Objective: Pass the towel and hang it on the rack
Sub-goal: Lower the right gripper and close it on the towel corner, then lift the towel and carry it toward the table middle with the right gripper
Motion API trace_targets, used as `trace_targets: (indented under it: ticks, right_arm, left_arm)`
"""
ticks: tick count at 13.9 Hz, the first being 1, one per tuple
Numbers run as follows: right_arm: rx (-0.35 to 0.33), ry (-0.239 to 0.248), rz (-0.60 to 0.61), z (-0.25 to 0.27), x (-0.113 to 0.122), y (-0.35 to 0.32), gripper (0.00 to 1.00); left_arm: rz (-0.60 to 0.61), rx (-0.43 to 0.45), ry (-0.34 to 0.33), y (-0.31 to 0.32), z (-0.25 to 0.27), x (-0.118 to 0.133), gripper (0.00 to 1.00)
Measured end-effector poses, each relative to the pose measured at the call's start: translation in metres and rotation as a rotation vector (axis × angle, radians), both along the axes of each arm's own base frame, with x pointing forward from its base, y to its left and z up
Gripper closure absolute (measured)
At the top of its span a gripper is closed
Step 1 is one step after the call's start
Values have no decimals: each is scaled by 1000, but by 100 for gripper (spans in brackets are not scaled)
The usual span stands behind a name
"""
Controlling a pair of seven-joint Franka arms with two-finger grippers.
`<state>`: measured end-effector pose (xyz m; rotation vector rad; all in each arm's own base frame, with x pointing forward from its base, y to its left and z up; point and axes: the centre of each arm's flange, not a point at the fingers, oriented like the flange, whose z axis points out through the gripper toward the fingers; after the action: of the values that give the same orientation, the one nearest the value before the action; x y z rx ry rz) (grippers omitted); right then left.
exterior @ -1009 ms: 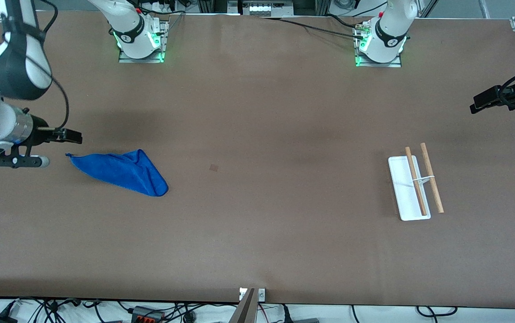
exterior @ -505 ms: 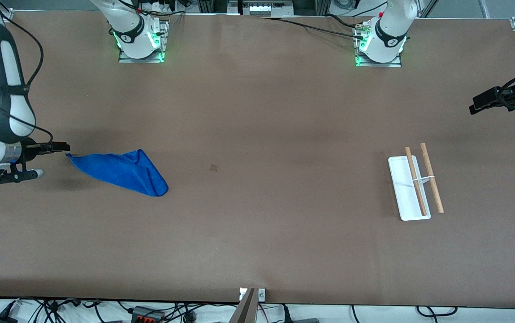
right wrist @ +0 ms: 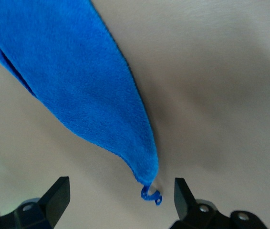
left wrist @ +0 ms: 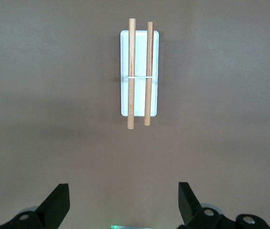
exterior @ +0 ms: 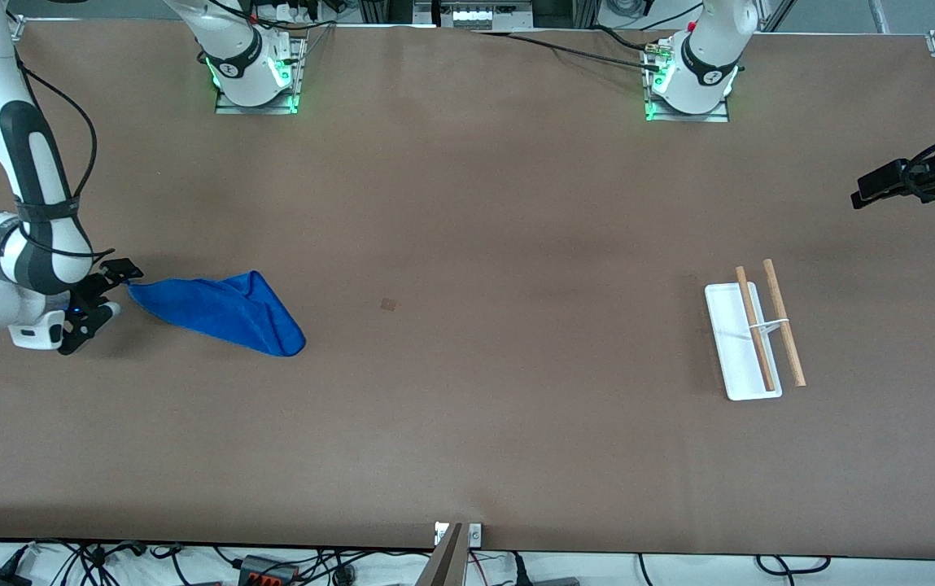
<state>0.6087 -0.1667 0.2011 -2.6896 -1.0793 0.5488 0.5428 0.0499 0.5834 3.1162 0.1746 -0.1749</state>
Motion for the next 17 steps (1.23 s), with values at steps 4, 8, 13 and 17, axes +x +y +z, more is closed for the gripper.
trace_targets:
  ticks: [4,8,13,17]
  right_arm:
    - [-1,32,87,-17,-4,-2,17]
    - [-46,30,146,-23,-2,-4,32]
    - [-62,0,175,-30,-1,0,37]
    - [-62,0,176,-30,-1,-1,42]
  left_arm:
    - [2,0,0,1,0,0,0]
    - [3,0,2,2,-1,0,0]
    - [5,-1,5,3,-3,1,0]
    - [7,-8,4,3,-3,1,0]
